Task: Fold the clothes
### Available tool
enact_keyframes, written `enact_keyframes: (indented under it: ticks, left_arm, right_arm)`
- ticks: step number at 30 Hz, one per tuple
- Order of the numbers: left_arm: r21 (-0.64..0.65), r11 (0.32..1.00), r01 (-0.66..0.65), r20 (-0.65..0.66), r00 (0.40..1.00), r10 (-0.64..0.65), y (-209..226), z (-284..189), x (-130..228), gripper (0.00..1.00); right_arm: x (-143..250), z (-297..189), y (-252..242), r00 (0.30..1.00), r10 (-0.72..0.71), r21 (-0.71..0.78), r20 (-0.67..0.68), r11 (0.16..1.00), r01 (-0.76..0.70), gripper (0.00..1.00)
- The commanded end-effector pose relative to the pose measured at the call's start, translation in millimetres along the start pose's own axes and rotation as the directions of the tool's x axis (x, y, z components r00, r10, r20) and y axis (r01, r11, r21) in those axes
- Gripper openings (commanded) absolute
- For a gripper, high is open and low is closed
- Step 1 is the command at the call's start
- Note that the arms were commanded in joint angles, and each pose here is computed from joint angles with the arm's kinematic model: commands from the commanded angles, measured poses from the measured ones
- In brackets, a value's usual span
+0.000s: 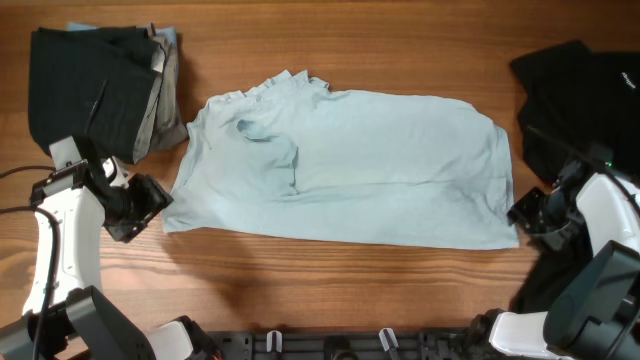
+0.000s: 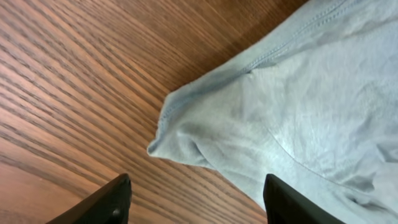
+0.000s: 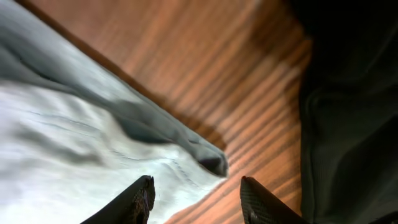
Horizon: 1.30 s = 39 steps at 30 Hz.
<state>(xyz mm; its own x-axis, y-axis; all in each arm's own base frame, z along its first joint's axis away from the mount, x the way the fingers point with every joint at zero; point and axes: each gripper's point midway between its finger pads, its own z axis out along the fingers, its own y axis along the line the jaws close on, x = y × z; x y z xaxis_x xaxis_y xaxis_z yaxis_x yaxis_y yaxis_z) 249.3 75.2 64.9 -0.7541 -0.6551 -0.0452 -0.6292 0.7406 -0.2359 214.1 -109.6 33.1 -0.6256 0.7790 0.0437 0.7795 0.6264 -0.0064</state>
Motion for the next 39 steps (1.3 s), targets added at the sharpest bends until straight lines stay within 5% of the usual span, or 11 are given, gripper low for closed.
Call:
enact_keyframes:
  ticks: [1, 7, 12, 18, 34, 39]
  left_arm:
    - [0.042, 0.999, -0.016, 0.042, 0.999, 0.014, -12.9, -23.6, -14.4, 0.66]
    - [0.171, 0.952, -0.252, 0.188, 0.957, 0.219, -83.9, -76.0, -43.2, 0.56]
    - [0.156, 0.830, -0.535, 0.401, 0.803, 0.442, -168.9, -101.3, -57.6, 0.61]
    - [0.065, 0.741, -0.668, 0.469, 0.676, 0.568, -235.8, -58.9, -65.9, 0.64]
    - [0.027, 0.705, -0.708, 0.355, 0.666, 0.656, -275.5, 101.3, -137.8, 0.68]
    - [0.028, 0.709, -0.704, 0.308, 0.681, 0.664, -267.2, 129.2, -132.4, 0.50]
  right_arm:
    - [-30.3, -45.2, 26.9, 0.990, -0.032, -0.132, 0.134, 0.990, 0.050, 0.51]
    - [-47.3, -114.8, 96.5, 0.925, -0.214, -0.439, 0.314, 0.831, 0.341, 0.54]
    - [-46.5, -147.3, 131.2, 0.893, -0.232, -0.589, 0.385, 0.683, 0.432, 0.54]
    - [-33.8, -147.7, 146.0, 0.878, -0.281, -0.595, 0.387, 0.651, 0.471, 0.55]
    - [-25.1, -129.0, 153.7, 0.874, -0.320, -0.514, 0.366, 0.713, 0.477, 0.59]
    - [-24.6, -127.8, 152.8, 0.876, -0.320, -0.512, 0.361, 0.717, 0.473, 0.60]
